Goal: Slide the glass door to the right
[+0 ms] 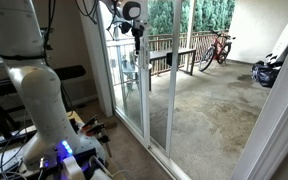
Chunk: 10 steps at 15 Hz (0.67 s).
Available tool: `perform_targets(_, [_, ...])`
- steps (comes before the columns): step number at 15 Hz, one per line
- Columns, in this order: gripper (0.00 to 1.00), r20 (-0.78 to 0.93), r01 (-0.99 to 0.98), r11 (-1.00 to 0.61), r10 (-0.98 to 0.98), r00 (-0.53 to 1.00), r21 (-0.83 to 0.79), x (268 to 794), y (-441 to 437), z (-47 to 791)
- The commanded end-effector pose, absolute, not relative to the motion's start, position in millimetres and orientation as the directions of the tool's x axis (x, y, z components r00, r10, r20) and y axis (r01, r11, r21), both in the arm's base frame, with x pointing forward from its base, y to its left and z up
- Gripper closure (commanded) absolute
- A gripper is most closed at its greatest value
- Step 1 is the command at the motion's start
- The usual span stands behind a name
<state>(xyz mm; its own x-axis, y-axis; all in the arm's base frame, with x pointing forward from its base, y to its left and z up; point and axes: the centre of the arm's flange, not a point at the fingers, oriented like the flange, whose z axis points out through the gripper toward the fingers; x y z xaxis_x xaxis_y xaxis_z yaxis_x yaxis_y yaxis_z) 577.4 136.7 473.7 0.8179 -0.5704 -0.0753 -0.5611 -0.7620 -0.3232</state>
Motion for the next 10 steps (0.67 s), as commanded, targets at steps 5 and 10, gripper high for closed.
perform_targets(5, [0.0,0.044,-0.502,-0.764,-0.565,0.824,-0.406,582.9,166.5,485.2])
perform_targets(10, [0.0,0.06,-0.549,-0.744,-0.613,0.788,-0.381,599.6,146.7,474.4])
